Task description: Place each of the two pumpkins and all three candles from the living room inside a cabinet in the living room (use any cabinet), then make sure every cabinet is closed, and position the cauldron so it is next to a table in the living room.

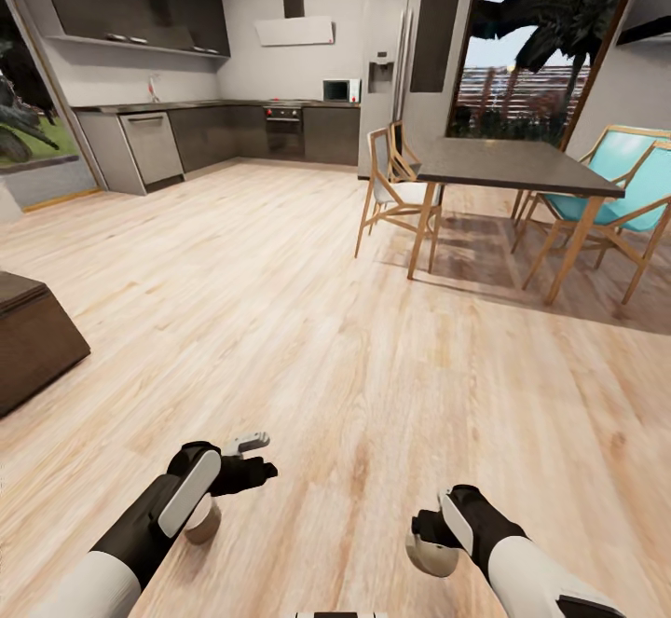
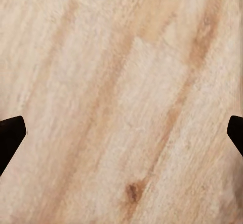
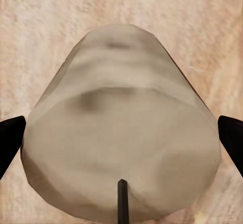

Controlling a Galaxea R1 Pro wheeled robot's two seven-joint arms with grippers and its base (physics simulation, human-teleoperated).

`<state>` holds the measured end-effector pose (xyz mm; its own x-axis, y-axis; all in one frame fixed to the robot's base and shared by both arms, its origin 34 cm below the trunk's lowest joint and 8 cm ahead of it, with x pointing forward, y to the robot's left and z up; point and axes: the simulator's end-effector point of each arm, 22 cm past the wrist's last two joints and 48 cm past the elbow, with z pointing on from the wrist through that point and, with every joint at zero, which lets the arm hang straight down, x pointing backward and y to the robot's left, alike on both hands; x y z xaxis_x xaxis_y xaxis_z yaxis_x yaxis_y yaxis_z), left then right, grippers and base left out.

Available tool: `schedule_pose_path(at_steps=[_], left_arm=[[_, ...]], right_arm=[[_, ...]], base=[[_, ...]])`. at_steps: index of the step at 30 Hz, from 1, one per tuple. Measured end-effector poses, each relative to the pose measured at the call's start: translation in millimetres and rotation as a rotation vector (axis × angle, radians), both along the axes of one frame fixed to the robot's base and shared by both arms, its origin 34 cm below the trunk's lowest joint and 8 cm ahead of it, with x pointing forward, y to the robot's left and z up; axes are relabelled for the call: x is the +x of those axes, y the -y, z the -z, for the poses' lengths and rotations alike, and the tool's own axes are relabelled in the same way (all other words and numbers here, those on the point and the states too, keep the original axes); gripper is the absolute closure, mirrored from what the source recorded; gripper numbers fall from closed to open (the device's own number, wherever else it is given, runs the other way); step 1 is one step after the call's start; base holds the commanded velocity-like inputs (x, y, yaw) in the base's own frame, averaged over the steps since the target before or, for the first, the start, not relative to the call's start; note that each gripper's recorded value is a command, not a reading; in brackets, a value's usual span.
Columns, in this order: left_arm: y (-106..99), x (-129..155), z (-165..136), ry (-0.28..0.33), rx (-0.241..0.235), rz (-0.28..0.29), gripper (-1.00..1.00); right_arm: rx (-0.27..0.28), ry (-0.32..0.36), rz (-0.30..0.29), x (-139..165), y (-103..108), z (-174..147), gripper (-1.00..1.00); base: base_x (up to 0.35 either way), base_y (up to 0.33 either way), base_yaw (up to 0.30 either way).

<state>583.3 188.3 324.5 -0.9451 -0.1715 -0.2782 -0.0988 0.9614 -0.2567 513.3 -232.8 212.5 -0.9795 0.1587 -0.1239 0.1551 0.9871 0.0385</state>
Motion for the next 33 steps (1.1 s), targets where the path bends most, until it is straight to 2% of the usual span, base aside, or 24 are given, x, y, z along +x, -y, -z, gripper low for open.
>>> schedule_pose_path(at_steps=[9,24,33], left_arm=[[0,6,-20,0.028,0.001,0.000,-1.00],[0,15,-53,0.028,0.002,0.001,-1.00],[-2,20,-72,0.026,0.007,-0.001,-1.00]], right_arm=[[0.000,0.030,-0.002,10,-1,-18,1.00],[-0.002,0.030,-0.002,19,1,-51,1.00],[-0.002,0.030,-0.005,24,-1,-72,1.00]], base=[[0.000,0.000,0.228],[0.000,0.000,0.011],[0.000,0.000,0.235]])
